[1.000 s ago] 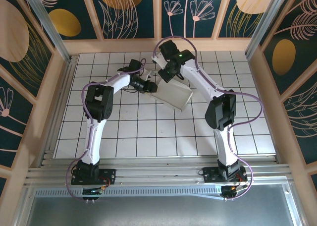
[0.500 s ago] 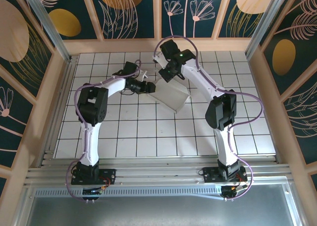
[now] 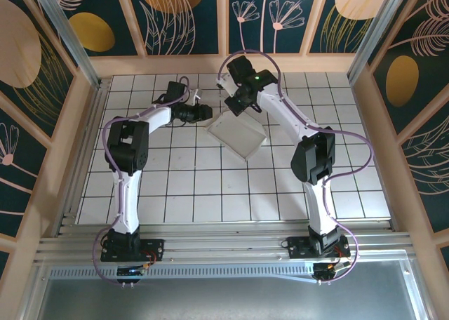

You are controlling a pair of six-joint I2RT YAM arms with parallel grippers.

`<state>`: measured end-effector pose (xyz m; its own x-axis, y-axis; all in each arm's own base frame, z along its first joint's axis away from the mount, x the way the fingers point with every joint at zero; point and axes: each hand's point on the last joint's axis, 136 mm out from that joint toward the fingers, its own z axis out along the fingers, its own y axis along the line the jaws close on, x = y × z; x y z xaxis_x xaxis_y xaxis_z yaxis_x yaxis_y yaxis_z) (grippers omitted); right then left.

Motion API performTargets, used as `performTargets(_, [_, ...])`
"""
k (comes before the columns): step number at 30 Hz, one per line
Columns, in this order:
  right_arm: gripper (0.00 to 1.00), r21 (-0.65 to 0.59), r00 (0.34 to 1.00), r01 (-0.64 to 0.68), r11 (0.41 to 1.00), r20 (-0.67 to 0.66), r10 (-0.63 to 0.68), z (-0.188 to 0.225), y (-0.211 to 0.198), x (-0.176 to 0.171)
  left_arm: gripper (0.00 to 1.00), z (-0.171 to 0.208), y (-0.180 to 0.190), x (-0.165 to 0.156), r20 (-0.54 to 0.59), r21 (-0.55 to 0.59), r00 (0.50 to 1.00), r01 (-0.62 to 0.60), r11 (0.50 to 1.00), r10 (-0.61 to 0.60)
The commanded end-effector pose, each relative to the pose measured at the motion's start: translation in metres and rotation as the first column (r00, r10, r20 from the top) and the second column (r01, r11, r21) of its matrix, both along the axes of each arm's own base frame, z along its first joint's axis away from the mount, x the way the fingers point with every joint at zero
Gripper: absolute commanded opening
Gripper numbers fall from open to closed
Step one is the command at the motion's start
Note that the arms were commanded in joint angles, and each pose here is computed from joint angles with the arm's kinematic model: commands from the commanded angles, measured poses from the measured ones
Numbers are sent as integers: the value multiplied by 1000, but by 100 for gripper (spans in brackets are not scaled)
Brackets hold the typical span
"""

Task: Fold the paper box

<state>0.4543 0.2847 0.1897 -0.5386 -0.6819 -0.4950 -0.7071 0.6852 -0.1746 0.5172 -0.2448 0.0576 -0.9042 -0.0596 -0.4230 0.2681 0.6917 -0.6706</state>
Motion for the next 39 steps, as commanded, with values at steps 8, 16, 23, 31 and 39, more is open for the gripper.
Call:
performTargets(8, [0,17,1000,19,1000,-14,-19,-1,1,4,41,-22,-14,-23,-115,-73,986,117,990,-125])
performTargets(16, [0,18,1000,25,1000,-18,-25,-3,1,4,41,-20,-27,-31,-130,-124,975,162,979,-178])
performTargets(23, [0,19,999,29,999,-23,-28,-3,1,3,42,-40,-33,-36,-163,-38,967,191,981,-195])
performTargets(31, [0,25,999,34,999,-20,-34,-3,2,4,34,-59,-23,-33,-158,128,973,190,973,-169])
performTargets(39, [0,29,999,40,999,-22,-39,-3,2,5,24,-74,-15,-22,-107,312,985,163,936,-136])
